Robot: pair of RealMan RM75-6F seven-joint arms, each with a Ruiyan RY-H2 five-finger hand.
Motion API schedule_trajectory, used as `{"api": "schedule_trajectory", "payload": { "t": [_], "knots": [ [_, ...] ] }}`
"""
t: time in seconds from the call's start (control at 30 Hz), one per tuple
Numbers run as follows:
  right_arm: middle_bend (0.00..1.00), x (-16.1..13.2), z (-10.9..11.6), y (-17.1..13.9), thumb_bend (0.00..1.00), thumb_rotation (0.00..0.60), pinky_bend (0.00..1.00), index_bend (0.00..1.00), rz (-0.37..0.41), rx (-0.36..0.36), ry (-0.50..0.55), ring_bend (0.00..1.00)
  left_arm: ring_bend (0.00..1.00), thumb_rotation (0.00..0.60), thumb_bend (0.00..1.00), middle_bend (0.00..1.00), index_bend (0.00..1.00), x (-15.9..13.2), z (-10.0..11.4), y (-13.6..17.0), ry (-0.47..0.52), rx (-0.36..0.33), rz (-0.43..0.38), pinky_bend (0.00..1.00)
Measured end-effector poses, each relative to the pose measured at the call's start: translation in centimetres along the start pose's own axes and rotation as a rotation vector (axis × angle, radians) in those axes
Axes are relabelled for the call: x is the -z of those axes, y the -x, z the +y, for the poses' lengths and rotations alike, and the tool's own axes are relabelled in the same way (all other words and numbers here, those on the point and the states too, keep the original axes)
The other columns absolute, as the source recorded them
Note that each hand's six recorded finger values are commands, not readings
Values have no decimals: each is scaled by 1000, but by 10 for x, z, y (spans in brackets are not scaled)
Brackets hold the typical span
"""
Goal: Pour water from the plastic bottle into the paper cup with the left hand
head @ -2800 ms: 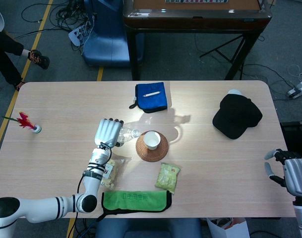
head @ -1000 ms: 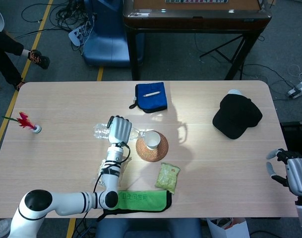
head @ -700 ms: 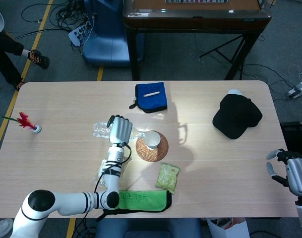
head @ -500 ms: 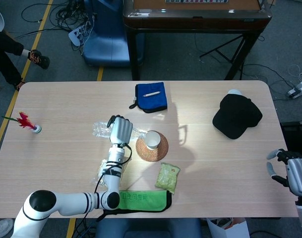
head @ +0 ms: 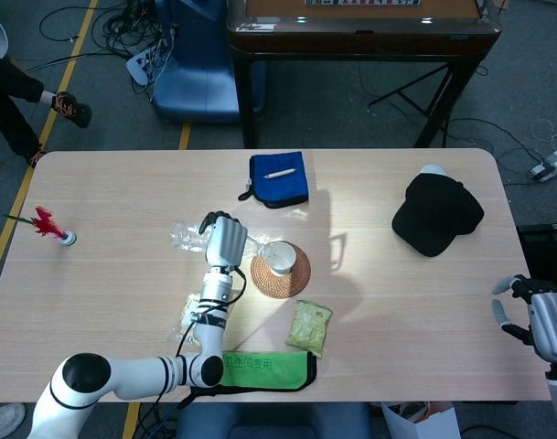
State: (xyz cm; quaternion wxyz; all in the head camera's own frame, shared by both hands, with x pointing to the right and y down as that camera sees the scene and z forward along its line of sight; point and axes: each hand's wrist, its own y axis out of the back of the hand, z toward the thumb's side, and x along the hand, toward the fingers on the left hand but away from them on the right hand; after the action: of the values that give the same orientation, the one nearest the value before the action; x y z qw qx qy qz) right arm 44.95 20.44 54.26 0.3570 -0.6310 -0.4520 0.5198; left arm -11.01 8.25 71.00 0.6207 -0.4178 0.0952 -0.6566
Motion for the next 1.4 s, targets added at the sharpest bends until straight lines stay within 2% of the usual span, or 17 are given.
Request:
{"api": "schedule_trajectory", "payload": {
  "t": [0.43,0.9,1.2,1.4],
  "knots": [
    [480,0,-1,0,439,600,500,521,-1,-1,-1,501,585,600,85,789,716,4,-4,-2,-41,9,35,627],
    [480,0,0,0,439,600,500,521,0,1,2,501,585,600,85,789,716,2,2,0,-46,-3,36,627],
    [480,0,1,0,439,600,500,521,-2,2,3,501,585,600,85,789,716,-3,6,2,-29,4,30,627],
    [480,1,0,0,439,600,500,521,-1,0,4,501,585,600,85,789,716,-4,6,2,34,38,34,627]
  ]
}}
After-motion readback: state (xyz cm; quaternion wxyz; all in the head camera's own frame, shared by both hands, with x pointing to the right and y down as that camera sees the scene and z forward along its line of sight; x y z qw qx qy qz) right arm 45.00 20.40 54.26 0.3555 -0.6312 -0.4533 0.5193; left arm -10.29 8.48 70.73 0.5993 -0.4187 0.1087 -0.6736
